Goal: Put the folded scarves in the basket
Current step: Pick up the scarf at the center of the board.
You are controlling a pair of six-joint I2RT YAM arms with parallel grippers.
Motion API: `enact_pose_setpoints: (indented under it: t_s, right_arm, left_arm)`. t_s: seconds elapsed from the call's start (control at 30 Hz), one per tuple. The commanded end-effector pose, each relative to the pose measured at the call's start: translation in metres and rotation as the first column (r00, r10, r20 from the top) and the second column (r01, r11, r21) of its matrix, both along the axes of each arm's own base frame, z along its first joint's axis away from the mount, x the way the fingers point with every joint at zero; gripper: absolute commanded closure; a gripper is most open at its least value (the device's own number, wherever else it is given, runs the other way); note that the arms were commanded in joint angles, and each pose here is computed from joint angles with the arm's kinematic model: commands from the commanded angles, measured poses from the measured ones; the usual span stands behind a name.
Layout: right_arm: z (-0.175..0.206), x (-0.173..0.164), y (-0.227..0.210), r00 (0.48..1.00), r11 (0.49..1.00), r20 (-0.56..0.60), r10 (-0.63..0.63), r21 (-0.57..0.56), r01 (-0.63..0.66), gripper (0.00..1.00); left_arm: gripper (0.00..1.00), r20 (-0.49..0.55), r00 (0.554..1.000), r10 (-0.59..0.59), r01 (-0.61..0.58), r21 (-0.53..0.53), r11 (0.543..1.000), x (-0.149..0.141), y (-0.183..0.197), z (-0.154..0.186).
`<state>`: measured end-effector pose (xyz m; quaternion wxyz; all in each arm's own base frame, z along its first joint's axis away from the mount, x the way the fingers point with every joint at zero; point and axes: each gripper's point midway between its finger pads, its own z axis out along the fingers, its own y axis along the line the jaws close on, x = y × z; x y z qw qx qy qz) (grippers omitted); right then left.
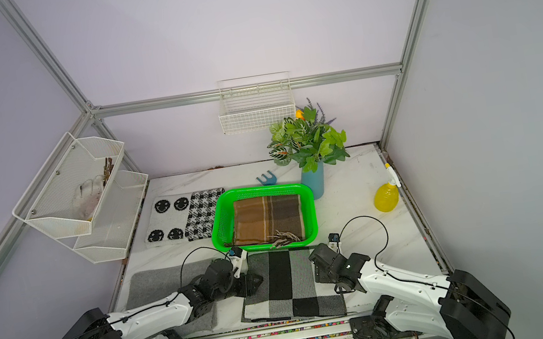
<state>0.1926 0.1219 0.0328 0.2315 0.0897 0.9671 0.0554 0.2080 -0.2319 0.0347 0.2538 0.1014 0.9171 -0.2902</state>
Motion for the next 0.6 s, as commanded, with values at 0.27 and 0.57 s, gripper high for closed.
enact_pose_setpoints:
  t_s: [0.27, 0.57]
  right_arm:
    - [-0.012, 0.002, -0.001, 0.994, 1.000, -0.104, 0.016, -0.002, -0.016, 0.20]
    - [-0.021, -0.010, 0.029, 0.975, 0.984, -0.182, 0.130, 0.141, -0.104, 0.27]
  left_arm:
    - [0.37, -0.114, 0.992, -0.052, 0.061, 0.075, 0.995, -0.024, 0.010, -0.034]
    - [0.36, -0.166, 0.984, -0.059, 0.074, 0.085, 0.994, -0.032, 0.012, -0.048]
